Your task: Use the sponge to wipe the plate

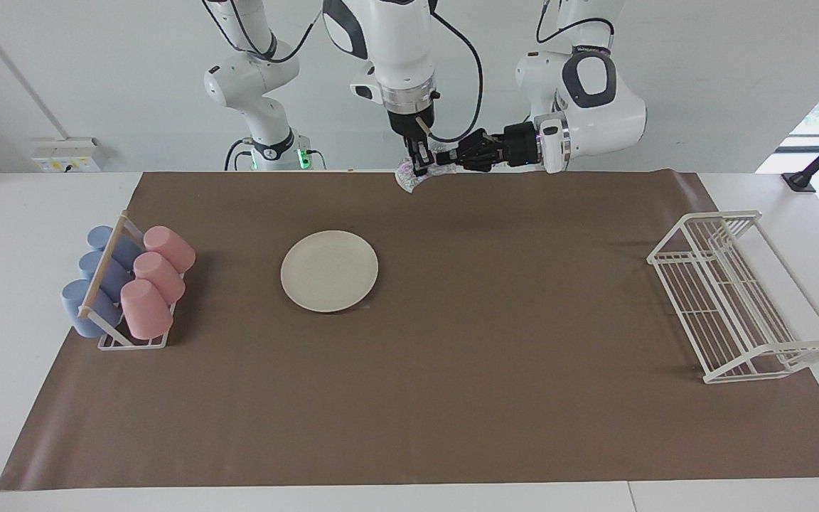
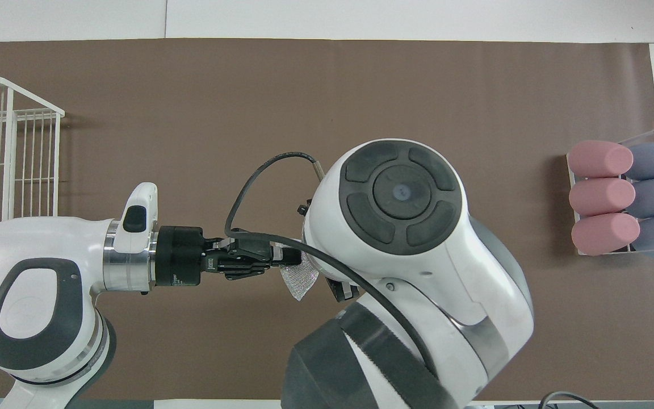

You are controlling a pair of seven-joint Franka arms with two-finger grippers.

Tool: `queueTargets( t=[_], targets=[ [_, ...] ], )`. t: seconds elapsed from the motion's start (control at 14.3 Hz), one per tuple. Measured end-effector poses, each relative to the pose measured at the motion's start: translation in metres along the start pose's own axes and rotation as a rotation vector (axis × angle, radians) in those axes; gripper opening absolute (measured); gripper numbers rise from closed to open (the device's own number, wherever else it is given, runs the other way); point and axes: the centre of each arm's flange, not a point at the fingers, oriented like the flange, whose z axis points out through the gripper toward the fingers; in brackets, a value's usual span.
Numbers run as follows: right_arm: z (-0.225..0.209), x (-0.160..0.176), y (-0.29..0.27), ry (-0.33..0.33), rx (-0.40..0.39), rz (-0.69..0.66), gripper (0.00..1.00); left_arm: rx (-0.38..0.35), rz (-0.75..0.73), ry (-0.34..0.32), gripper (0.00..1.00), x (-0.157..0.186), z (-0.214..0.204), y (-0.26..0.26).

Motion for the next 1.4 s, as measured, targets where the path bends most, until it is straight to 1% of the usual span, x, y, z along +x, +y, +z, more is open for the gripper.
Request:
queueTargets(
  t=[0.14, 0.28, 0.35, 0.56, 0.63, 0.7, 0.77, 0.84, 0.91, 1.05, 1.19, 1.26, 1.4],
  targets=[
    [-0.002, 0.001, 0.000, -0.001, 0.003, -0.008, 0.10, -0.001, -0.007, 0.000, 0.05, 0.000, 0.000, 0.000],
    [-0.006, 0.007, -0.001, -0.002, 0.006, -0.058, 0.19, -0.001, -0.012, -0.001, 0.05, 0.000, 0.001, 0.000],
    [-0.009, 0.012, -0.001, -0.003, 0.009, -0.082, 0.34, -0.001, -0.013, -0.001, 0.05, 0.000, 0.001, 0.000],
    [-0.015, 0.027, -0.002, 0.000, 0.012, -0.137, 0.64, -0.002, -0.019, 0.008, 0.05, 0.001, -0.001, 0.000],
    [-0.016, 0.031, -0.002, 0.003, 0.008, -0.178, 0.74, -0.002, -0.023, 0.025, 0.05, 0.003, -0.003, -0.001],
    [-0.016, 0.038, 0.000, 0.008, 0.001, -0.242, 0.86, 0.000, -0.030, 0.046, 0.05, 0.005, -0.006, -0.001],
    [-0.017, 0.049, 0.000, 0.014, -0.002, -0.318, 0.96, 0.004, -0.037, 0.064, 0.05, 0.007, -0.007, -0.003],
    [-0.019, 0.068, 0.000, 0.017, -0.005, -0.391, 1.00, 0.020, -0.040, 0.079, 0.05, 0.009, -0.009, -0.005],
    [-0.023, 0.092, -0.001, 0.019, -0.010, -0.457, 1.00, 0.056, -0.037, 0.088, 0.05, 0.010, -0.010, -0.008],
    [-0.034, 0.151, -0.004, 0.024, -0.016, -0.589, 1.00, 0.144, -0.035, 0.106, 0.05, 0.013, -0.016, -0.015],
    [-0.045, 0.210, -0.006, 0.038, -0.017, -0.750, 1.00, 0.227, -0.030, 0.118, 0.05, 0.016, -0.023, -0.022],
    [-0.050, 0.233, -0.004, 0.059, -0.022, -0.829, 1.00, 0.281, -0.028, 0.123, 0.05, 0.018, -0.024, -0.026],
    [-0.058, 0.265, 0.002, 0.085, -0.048, -0.964, 1.00, 0.408, -0.028, 0.138, 0.05, 0.020, -0.027, -0.033]
  ],
)
